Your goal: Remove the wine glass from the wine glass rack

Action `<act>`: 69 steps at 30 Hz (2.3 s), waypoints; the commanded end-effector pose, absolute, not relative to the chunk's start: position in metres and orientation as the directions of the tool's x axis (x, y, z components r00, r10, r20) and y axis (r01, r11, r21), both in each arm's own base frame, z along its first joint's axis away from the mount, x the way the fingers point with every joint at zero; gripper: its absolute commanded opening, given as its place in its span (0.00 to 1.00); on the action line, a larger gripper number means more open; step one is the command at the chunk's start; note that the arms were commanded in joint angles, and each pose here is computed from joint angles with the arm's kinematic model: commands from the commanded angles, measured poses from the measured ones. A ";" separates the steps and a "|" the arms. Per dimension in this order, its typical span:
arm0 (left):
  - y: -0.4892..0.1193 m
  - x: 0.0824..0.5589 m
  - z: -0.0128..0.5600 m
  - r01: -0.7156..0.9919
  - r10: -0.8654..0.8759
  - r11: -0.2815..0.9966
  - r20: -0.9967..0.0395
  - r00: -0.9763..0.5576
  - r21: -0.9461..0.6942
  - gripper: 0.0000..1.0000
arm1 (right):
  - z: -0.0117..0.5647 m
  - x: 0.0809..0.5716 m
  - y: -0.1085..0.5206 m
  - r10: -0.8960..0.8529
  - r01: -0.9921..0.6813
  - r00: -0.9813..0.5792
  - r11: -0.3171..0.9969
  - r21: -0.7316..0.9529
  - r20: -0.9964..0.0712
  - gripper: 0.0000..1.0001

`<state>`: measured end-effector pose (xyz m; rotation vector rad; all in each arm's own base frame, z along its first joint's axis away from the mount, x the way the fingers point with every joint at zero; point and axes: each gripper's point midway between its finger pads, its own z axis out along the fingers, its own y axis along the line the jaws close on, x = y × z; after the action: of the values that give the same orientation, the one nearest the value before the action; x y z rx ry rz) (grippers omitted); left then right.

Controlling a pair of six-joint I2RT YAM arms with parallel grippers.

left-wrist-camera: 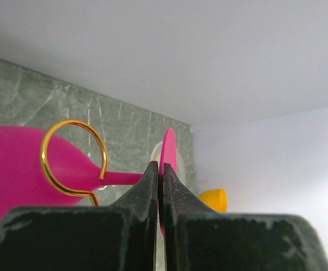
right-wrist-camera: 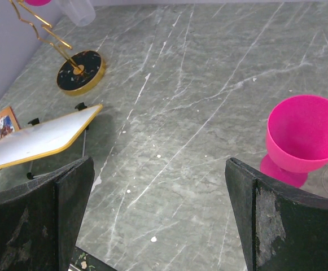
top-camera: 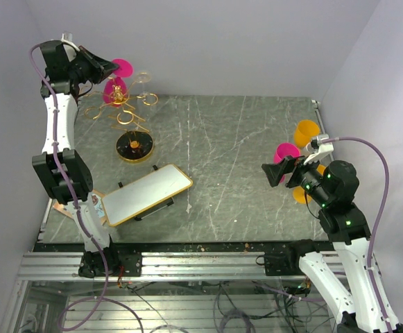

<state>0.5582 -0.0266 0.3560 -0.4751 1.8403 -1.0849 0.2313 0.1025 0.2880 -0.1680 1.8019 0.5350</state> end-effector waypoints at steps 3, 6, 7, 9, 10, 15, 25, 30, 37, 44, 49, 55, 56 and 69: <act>-0.046 0.556 0.386 0.222 -0.684 0.467 -0.509 -0.523 -0.856 0.07 | 0.291 0.231 0.104 0.150 -0.396 -0.274 0.882 0.253 -0.950 1.00; -0.050 0.558 0.394 0.251 -0.695 0.429 -0.494 -0.523 -0.868 0.07 | 0.292 0.231 0.103 0.151 -0.395 -0.273 0.883 0.254 -0.950 1.00; -0.050 0.559 0.396 0.256 -0.701 0.416 -0.487 -0.521 -0.873 0.07 | 0.292 0.231 0.103 0.151 -0.395 -0.273 0.883 0.254 -0.950 1.00; -0.052 0.562 0.402 0.273 -0.707 0.394 -0.479 -0.520 -0.878 0.07 | 0.292 0.231 0.103 0.151 -0.396 -0.272 0.883 0.254 -0.950 0.99; -0.053 0.562 0.405 0.283 -0.708 0.382 -0.475 -0.522 -0.880 0.07 | 0.292 0.231 0.103 0.151 -0.395 -0.273 0.883 0.254 -0.950 1.00; -0.052 0.566 0.425 0.334 -0.731 0.322 -0.457 -0.506 -0.886 0.07 | 0.292 0.231 0.103 0.151 -0.394 -0.271 0.884 0.253 -0.951 1.00; -0.049 0.551 0.502 0.525 -0.765 0.253 -0.500 -0.405 -0.813 0.07 | 0.292 0.231 0.103 0.151 -0.393 -0.271 0.884 0.252 -0.951 1.00; -0.049 0.524 0.542 0.621 -0.761 0.273 -0.560 -0.328 -0.734 0.07 | 0.292 0.232 0.104 0.150 -0.399 -0.274 0.881 0.255 -0.950 1.00; -0.071 0.444 0.591 0.783 -0.746 0.111 -0.572 -0.341 -0.612 0.07 | 0.289 0.233 0.107 0.152 -0.405 -0.295 0.875 0.267 -0.943 1.00; -0.110 0.343 0.602 0.858 -0.695 -0.057 -0.597 -0.401 -0.510 0.07 | 0.293 0.241 0.134 0.191 -0.462 -0.414 0.798 0.386 -0.890 1.00; -0.177 0.283 0.583 0.841 -0.605 -0.205 -0.610 -0.511 -0.501 0.07 | 0.323 0.240 0.172 0.277 -0.585 -0.470 0.613 0.531 -0.838 0.99; -0.223 0.223 0.564 0.797 -0.545 -0.340 -0.586 -0.600 -0.499 0.07 | 0.368 0.229 0.199 0.374 -0.725 -0.462 0.363 0.585 -0.804 1.00; -0.227 0.216 0.560 0.790 -0.534 -0.351 -0.585 -0.610 -0.503 0.07 | 0.377 0.226 0.202 0.388 -0.743 -0.458 0.327 0.584 -0.800 1.00; -0.243 0.144 0.528 0.650 -0.437 -0.604 -0.491 -0.754 -0.462 0.07 | 0.446 0.181 0.205 0.516 -0.877 -0.393 0.041 0.480 -0.761 1.00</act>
<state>0.1797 -0.2516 0.5135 0.3429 1.0560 -2.2696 0.2030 0.2053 0.4205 -0.3643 1.3198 1.5479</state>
